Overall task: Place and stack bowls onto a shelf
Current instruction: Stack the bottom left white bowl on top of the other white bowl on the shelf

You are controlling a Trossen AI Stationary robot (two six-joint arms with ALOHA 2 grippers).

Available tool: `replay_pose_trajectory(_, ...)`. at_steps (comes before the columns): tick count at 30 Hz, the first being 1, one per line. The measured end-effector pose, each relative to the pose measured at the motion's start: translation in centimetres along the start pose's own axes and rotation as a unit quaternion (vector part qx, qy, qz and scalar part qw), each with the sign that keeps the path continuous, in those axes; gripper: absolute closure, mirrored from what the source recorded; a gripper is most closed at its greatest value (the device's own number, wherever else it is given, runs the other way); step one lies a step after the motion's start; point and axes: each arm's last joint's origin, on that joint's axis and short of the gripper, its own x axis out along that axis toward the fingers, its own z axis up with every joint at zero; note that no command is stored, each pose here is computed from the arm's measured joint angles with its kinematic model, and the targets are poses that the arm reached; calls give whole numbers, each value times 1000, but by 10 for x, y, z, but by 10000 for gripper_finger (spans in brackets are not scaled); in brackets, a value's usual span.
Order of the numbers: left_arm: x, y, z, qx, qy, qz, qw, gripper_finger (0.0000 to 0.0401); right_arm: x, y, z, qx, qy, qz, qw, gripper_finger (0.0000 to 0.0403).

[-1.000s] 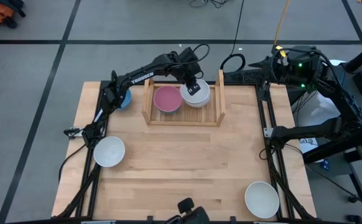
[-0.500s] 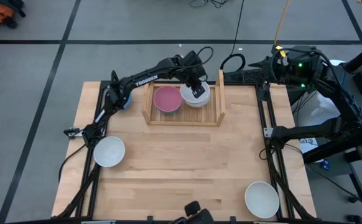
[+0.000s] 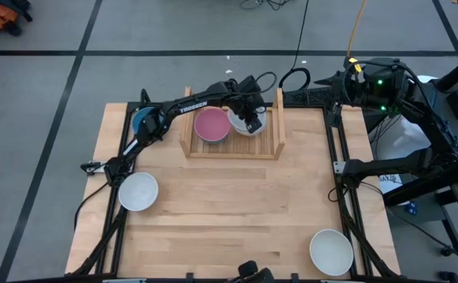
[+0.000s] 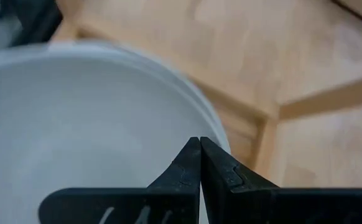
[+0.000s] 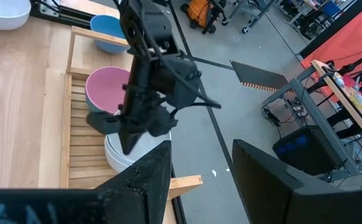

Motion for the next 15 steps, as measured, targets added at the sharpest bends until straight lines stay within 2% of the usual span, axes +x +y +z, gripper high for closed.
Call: replay_pose_trajectory(15,6,0,-1,5,1,-3,1000,400,0,0,0,0,0,0,1000,238)
